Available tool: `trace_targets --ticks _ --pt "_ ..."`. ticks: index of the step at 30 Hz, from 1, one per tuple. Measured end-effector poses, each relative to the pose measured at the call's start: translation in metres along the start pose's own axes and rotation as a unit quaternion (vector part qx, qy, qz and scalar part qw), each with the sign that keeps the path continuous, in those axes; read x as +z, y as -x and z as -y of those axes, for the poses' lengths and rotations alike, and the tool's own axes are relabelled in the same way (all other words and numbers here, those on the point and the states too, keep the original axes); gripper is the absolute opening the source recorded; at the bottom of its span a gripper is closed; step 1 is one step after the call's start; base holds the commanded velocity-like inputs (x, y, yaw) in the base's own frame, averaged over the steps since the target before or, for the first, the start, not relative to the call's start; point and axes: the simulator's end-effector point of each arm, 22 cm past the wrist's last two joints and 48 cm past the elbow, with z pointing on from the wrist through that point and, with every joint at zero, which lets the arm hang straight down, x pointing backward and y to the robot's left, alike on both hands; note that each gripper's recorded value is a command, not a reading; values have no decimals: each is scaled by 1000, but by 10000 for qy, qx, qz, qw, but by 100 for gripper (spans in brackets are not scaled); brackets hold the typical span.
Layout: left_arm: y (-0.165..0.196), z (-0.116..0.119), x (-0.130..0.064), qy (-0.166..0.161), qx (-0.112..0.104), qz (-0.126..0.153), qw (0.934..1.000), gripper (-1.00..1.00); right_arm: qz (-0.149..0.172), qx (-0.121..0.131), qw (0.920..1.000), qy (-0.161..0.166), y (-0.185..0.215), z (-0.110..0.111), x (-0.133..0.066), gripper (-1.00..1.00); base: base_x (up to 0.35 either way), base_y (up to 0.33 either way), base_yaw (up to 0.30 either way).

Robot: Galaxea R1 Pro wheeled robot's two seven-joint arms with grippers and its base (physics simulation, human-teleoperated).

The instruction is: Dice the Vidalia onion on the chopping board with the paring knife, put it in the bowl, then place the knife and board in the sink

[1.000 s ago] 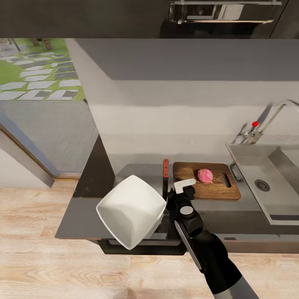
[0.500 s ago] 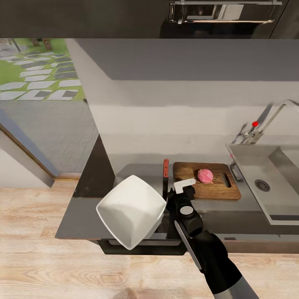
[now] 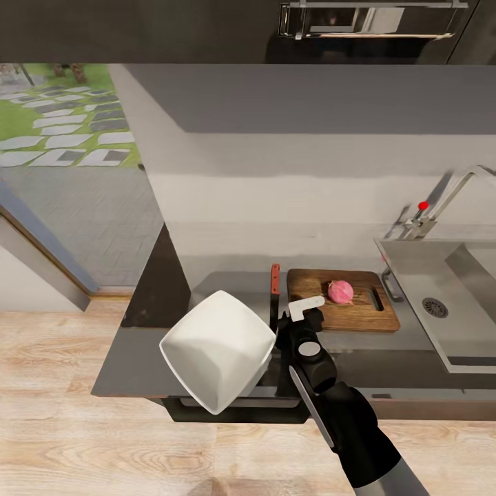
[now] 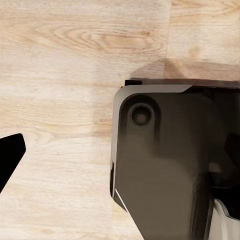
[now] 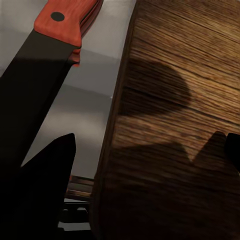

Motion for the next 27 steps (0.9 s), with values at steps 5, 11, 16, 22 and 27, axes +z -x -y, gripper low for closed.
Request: trace_targets --ticks 5,11,16,22,27 --pt "0 0 0 0 0 0 10000 100 -1 -1 10000 1 0 0 0 100 0 0 0" --pt "1 0 0 -2 0 17 10000 100 6 -3 10000 -4 0 0 0 100 0 0 0" --pt "2 0 0 0 -3 32 10000 100 4 -7 10000 -5 0 0 0 100 0 0 0" --pt "3 0 0 -1 -2 35 10000 100 5 -9 10000 -6 0 0 0 100 0 0 0" --pt "3 0 0 -2 -2 36 10000 100 2 -8 10000 -2 0 0 0 100 0 0 0"
